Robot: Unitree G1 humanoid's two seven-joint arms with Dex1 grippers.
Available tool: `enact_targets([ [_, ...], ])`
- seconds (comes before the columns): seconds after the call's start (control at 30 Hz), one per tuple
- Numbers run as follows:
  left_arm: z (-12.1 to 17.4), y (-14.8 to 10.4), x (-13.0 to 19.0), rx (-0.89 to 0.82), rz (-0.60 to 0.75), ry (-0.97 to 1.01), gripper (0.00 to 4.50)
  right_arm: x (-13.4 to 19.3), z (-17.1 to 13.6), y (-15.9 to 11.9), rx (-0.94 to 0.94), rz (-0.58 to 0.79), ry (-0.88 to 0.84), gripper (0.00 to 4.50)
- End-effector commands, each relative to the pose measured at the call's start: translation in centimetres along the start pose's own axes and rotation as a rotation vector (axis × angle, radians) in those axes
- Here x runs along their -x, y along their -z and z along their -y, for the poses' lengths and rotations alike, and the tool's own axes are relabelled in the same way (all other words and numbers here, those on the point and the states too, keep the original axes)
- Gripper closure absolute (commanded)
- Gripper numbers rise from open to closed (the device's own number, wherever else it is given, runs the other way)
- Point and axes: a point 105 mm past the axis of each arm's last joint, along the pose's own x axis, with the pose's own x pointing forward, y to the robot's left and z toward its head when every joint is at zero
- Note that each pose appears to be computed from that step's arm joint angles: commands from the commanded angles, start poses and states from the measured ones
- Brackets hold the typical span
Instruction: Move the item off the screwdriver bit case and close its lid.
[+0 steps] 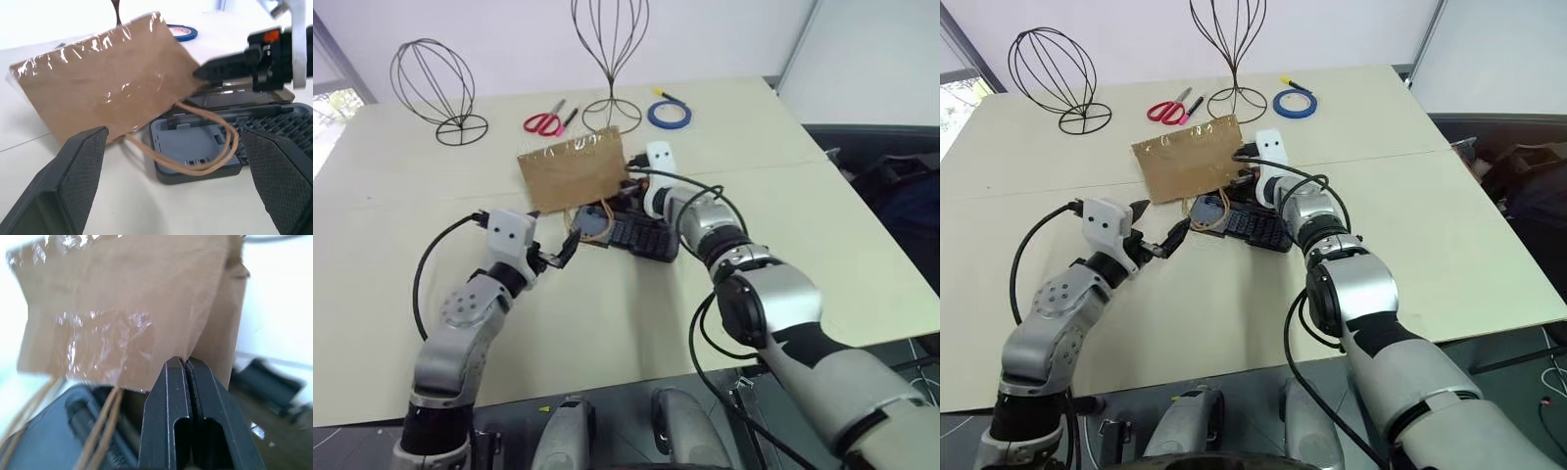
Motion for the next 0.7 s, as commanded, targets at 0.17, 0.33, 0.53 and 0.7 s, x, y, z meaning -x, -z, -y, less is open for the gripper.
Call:
enact_targets([
  [0.17,0.7,-0.6,-0.7,-0.003,0.037,0.030,0.00,3.0,2.8,-11.2,-0.008,0.315,0.075,4.46],
  [0.33,1.3,-0.5,-1.2,0.008,0.041,0.055,0.00,6.2,7.2,-13.9,-0.061,0.401,0.237,4.46],
  [0.53,1.9,-0.4,-1.8,0.015,0.043,0.090,0.00,11.0,13.9,-13.8,-0.105,0.455,0.515,4.46],
  [0.7,2.1,-0.3,-2.2,0.014,0.044,0.112,0.00,15.1,19.0,-10.9,-0.036,0.403,0.782,4.46],
])
